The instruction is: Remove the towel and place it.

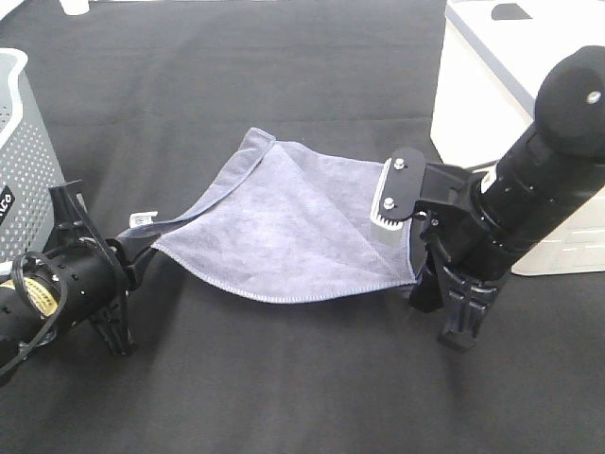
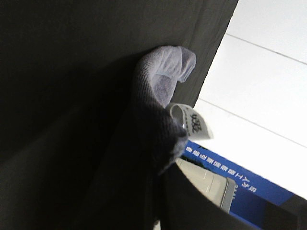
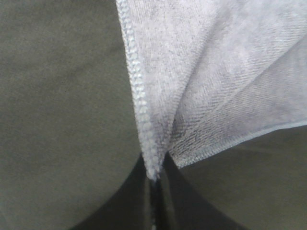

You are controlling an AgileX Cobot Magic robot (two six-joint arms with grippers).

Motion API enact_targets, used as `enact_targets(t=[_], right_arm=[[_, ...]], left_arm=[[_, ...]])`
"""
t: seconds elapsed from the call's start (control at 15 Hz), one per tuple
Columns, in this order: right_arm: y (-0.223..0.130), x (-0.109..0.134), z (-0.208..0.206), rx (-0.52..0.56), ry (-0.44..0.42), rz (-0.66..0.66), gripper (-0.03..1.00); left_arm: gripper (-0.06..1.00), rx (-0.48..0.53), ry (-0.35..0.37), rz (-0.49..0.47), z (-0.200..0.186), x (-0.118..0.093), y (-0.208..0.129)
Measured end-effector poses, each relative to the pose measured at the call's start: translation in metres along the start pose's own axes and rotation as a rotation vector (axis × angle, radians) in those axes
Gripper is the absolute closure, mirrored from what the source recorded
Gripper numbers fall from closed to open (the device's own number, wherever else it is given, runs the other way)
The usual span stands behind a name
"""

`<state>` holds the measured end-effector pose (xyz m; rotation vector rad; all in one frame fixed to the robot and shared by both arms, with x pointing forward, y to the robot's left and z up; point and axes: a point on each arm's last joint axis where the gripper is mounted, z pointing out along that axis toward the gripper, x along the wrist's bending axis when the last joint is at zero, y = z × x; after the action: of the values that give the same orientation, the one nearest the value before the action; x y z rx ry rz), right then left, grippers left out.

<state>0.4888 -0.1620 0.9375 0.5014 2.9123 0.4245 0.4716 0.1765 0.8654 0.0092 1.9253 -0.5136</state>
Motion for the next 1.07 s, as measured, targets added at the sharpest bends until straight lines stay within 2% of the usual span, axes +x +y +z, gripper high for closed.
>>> enact_targets(t=[0.07, 0.13, 0.2, 0.27, 0.4, 0.47, 0.53, 0.73, 1.07], right_arm=[[0.0, 0.0, 0.002, -0.003, 0.009, 0.023, 0.95], [0.001, 0.001, 0.002, -0.007, 0.013, 0.037, 0.87], [0.001, 0.001, 0.002, -0.006, 0.016, 0.039, 0.73], [0.001, 0.001, 0.002, -0.006, 0.016, 0.039, 0.73], [0.0, 0.002, 0.001, -0.003, 0.023, 0.076, 0.43], [0.001, 0.002, 0.001, -0.005, 0.021, 0.103, 0.36], [0.001, 0.002, -0.005, -0.016, 0.013, 0.116, 0.31], [0.003, 0.002, -0.018, -0.047, -0.016, 0.137, 0.3], [0.004, 0.002, -0.034, -0.071, -0.065, 0.15, 0.29]], left_arm=[[0.94, 0.007, 0.003, 0.005, 0.0, 0.0, -0.001], [0.77, 0.008, 0.003, 0.011, 0.0, 0.0, -0.001], [0.65, 0.008, 0.002, 0.011, 0.0, 0.0, -0.001], [0.65, 0.008, 0.002, 0.011, 0.0, 0.0, -0.001], [0.35, 0.008, 0.002, 0.011, 0.0, 0.0, -0.001], [0.22, 0.008, 0.002, 0.011, 0.0, 0.0, -0.001], [0.14, 0.008, 0.002, 0.014, 0.0, 0.0, -0.001], [0.13, 0.017, -0.016, 0.016, 0.004, -0.003, -0.003], [0.13, 0.154, -0.158, 0.059, 0.04, -0.036, -0.031]])
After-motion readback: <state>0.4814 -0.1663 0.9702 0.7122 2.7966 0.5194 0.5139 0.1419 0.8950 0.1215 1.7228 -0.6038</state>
